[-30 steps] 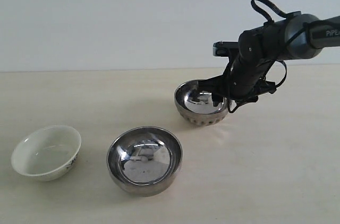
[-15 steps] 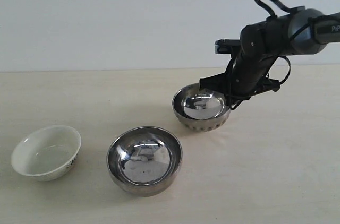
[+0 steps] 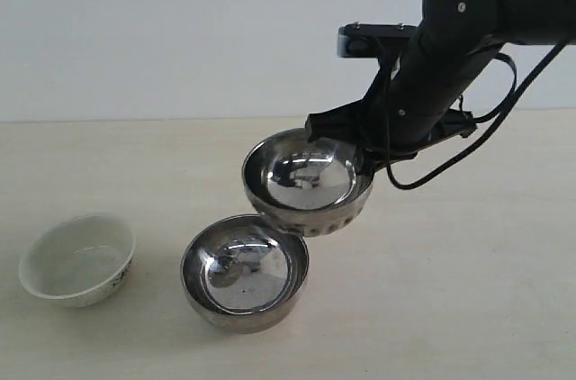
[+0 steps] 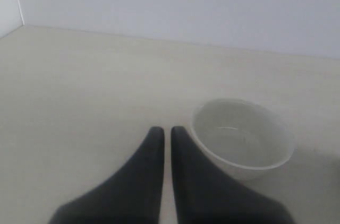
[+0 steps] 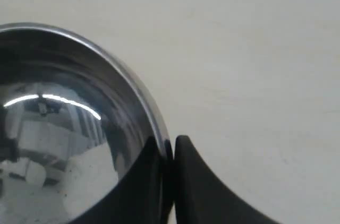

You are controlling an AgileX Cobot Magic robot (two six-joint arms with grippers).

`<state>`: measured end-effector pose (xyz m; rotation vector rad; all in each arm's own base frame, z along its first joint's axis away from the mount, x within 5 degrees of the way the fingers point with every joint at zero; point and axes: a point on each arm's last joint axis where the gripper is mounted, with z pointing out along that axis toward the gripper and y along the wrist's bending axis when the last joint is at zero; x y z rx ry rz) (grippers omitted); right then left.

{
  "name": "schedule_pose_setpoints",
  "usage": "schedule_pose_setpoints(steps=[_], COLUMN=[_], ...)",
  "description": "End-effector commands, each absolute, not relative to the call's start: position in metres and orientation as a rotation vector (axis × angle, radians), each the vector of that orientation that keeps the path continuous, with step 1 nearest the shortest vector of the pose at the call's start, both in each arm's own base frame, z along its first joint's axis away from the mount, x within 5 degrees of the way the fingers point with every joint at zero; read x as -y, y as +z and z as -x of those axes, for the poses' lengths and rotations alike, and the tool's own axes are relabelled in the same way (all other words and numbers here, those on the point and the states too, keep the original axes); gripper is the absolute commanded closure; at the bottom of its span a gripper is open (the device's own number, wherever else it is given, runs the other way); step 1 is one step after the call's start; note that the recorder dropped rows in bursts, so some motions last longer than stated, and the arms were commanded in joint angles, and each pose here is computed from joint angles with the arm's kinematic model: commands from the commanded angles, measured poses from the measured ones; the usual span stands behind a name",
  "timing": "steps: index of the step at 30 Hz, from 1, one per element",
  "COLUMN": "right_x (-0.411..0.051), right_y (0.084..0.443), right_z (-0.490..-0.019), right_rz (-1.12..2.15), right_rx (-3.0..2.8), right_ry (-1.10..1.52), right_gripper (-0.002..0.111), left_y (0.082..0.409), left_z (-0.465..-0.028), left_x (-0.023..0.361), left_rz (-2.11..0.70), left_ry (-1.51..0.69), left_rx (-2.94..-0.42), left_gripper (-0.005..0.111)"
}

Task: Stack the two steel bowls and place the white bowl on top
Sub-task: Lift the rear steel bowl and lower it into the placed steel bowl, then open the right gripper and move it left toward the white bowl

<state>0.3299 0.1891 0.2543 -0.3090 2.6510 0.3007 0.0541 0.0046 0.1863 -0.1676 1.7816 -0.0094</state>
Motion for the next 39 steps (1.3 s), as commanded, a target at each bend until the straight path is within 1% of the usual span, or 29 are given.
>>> schedule_pose_setpoints(steps=[1,5,9,15,30,33,39], right_x=[-0.215,-0.241,-0.249,-0.247,-0.254,-0.255,-0.255], right_y=[0.262,0.262,0.250,0.227,0.193,0.187,0.187], right_z=[-0.314,-0.301,-0.295,-0.293,-0.300,-0.301,-0.302], right_rz=[0.365,0.408,0.441,0.450,0.456,0.462,0.458], right_rx=[-2.604,-2.575,-2.593,-2.637,-2.682,-2.692,-2.686], right_ry=[0.388,0.468,0.463,0.433,0.406,0.394,0.396], right_gripper=[0.108,0.108,0.108,0.108,0.108,0.108,0.108], left_y=[0.185,0.185,0.185,0.185,0.185,0.185,0.185], left_z=[-0.054,-0.054,-0.054,-0.054,-0.054,-0.054,-0.054], left_x=[-0.005,-0.005,-0.005,-0.005,-0.005,-0.005,-0.005], left_rz=[0.172,0.172,0.172,0.172,0.172,0.172,0.172], left_ry=[-0.008,-0.008,-0.008,-0.008,-0.008,-0.008,-0.008], left_rx=[-1.782,-1.782,-1.782,-1.782,-1.782,-1.782,-1.782], left_gripper=[0.102,0.102,0.102,0.102,0.102,0.102,0.102])
